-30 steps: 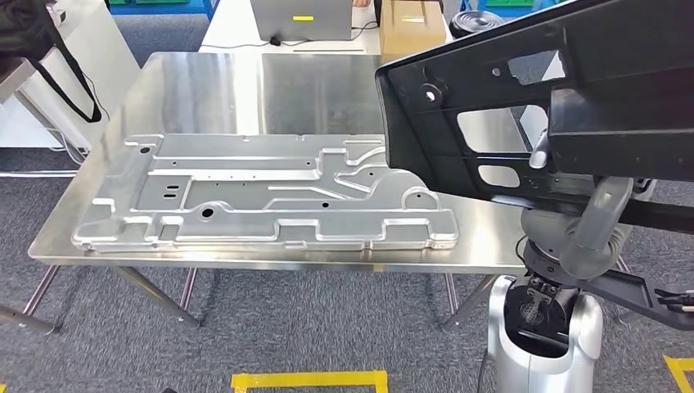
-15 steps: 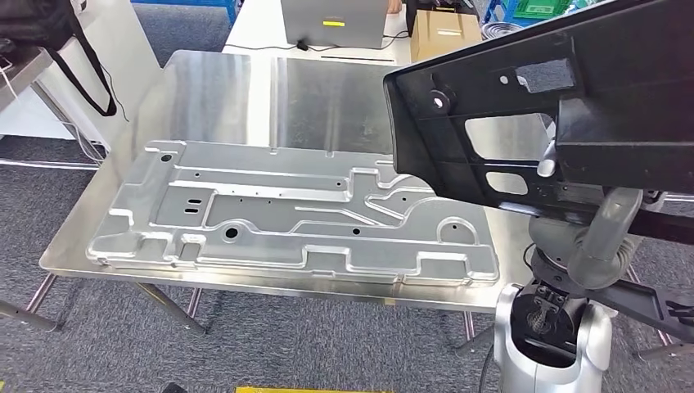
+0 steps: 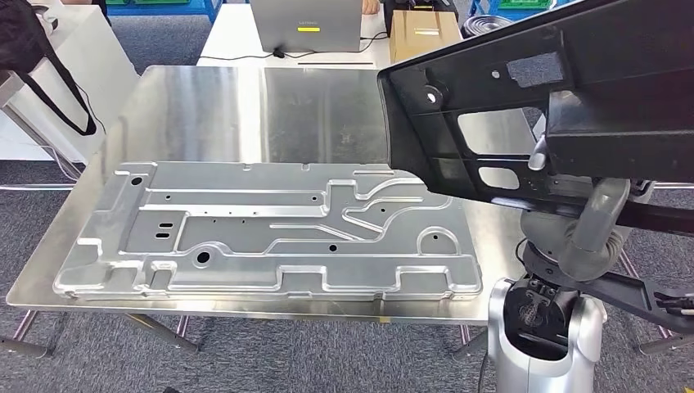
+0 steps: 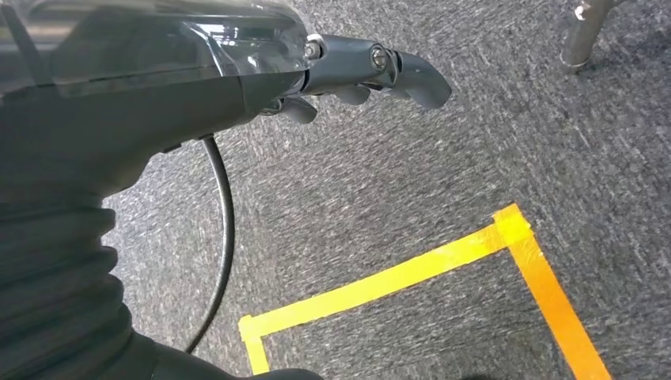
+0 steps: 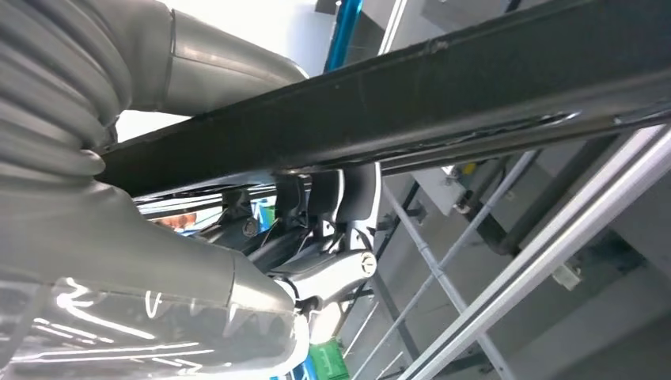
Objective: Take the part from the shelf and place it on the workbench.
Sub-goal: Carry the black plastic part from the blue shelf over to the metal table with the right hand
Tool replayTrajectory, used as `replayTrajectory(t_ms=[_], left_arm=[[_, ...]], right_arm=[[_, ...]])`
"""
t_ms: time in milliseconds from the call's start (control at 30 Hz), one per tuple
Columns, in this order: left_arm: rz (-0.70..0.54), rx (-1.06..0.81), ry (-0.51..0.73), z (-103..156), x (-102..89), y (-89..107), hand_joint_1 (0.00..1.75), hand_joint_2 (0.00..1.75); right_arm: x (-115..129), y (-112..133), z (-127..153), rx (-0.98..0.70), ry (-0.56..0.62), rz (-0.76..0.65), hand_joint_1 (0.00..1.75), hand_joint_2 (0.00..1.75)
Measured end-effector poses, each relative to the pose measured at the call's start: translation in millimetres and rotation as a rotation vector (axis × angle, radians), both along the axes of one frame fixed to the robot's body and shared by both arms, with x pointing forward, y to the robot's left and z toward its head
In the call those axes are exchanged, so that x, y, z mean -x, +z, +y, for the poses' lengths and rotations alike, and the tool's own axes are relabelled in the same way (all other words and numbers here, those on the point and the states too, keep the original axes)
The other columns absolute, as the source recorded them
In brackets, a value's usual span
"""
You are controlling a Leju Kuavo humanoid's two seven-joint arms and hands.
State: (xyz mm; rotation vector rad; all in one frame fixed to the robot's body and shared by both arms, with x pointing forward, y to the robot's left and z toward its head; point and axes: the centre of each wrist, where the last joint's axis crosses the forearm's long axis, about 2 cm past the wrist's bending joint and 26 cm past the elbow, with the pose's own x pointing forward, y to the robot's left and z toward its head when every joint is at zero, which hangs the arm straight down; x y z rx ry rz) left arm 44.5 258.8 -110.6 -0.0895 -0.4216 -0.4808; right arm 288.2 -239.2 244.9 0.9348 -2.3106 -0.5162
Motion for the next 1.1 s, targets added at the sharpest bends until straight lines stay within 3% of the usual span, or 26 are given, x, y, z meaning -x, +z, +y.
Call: replayTrajectory(t_ms=[200, 367, 567, 733, 867, 967, 1100], left_arm=[[0.002, 0.006, 0.009, -1.0, 1.9, -0.2, 0.00, 1.75], [-0.005, 0.025, 0.010, -5.0, 1.3, 0.2, 0.00, 1.75], [-0.065, 0.073, -0.012, -11.2, -2.6, 1.1, 0.00, 1.75], [-0.127, 0.106, -0.031, -16.4, -10.1, 2.5, 0.00, 1.75], [-0.182, 0.142, -0.044, -19.5, -14.8, 3.5, 0.00, 1.75], [-0.206, 0.161, -0.064, -22.0, -19.6, 4.5, 0.00, 1.75], [-0.218, 0.180, -0.101, -23.9, -28.8, 6.2, 0.00, 1.75]], right_arm=[[-4.7, 7.2, -4.9, 0.082, -0.073, 0.005, 1.75, 1.75], [-27.2, 33.5, -21.8, 0.249, -0.173, -0.016, 1.75, 1.75], [-89.7, 76.5, -66.2, 0.523, -0.383, 0.053, 1.75, 1.75], [-151.1, 106.5, -119.5, 0.761, -0.613, 0.209, 1.75, 1.75], [-181.7, 124.6, -151.7, 0.933, -0.797, 0.357, 1.75, 1.75], [-194.9, 123.3, -159.2, 1.091, -0.920, 0.453, 1.75, 1.75], [-204.4, 98.0, -148.3, 1.301, -0.994, 0.545, 1.75, 1.75]])
